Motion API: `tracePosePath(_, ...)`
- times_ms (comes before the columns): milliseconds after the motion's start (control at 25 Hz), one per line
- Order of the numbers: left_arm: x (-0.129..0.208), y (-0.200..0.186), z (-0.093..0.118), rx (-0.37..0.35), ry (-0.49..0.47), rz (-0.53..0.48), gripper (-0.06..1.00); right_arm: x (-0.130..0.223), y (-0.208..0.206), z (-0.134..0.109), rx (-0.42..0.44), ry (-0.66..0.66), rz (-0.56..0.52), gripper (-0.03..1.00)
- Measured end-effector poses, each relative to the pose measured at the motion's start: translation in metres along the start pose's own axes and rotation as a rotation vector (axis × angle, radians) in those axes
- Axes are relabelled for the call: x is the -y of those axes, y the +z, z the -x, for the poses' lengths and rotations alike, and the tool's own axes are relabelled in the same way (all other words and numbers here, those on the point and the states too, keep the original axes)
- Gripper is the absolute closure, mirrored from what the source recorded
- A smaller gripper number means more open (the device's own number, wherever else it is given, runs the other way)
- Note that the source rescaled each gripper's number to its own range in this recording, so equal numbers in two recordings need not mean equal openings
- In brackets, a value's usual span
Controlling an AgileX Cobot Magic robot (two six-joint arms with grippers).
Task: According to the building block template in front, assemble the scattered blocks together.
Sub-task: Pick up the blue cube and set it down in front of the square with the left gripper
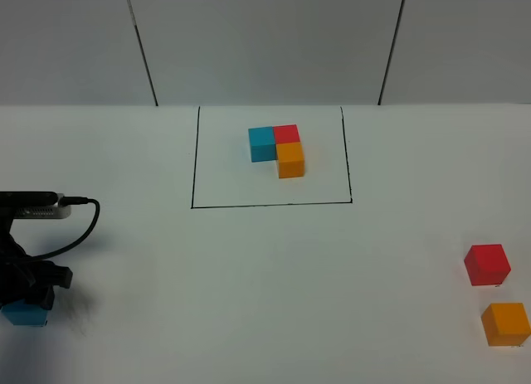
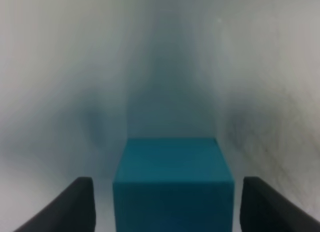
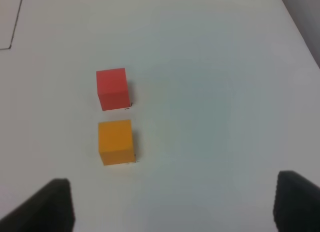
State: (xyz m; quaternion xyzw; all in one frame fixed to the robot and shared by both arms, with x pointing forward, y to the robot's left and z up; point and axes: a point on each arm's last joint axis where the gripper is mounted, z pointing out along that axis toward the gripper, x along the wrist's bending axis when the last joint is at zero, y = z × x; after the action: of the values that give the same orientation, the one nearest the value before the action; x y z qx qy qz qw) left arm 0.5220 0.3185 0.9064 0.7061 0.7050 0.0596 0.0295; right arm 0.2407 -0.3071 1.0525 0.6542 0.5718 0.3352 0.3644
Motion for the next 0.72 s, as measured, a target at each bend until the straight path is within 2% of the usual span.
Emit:
tracePosePath(120,0.0000,0.0000,0.0000,-0.001,0.001,0.000,0.26,0.0000,0.0000,0.0000,0.000,0.000,0.000,0.31)
tracePosePath(240,0.0000,0.0000,0.0000,-0.001,0.001,0.000,0.32,0.0000,0.0000,0.0000,0.000,0.000,0.000,0.31)
tracePosePath(360,0.0000,0.0000,0.0000,-0.001,0.001,0.000,0.50,0.0000,0.0000,0.0000,0.000,0.000,0.000,0.31)
tracePosePath(440,0.0000,0.0000,0.0000,-0.001,0.001,0.000,0.67,0.0000,0.0000,0.0000,0.000,0.000,0.000,0.31)
tracePosePath(520,0.0000,0.0000,0.0000,-0.001,0.001,0.000,0.90,0.0000,0.0000,0.0000,0.000,0.000,0.000,0.31)
tracePosePath(560,0.0000,0.0000,0.0000,-0.001,0.001,0.000,0.94,0.0000,0.0000,0.0000,0.000,0.000,0.000,0.31)
tracePosePath(720,-0.0001,0.0000,-0.0004,-0.004,0.006,0.001,0.94,0.0000,0.0000,0.0000,0.000,0.000,0.000,0.31)
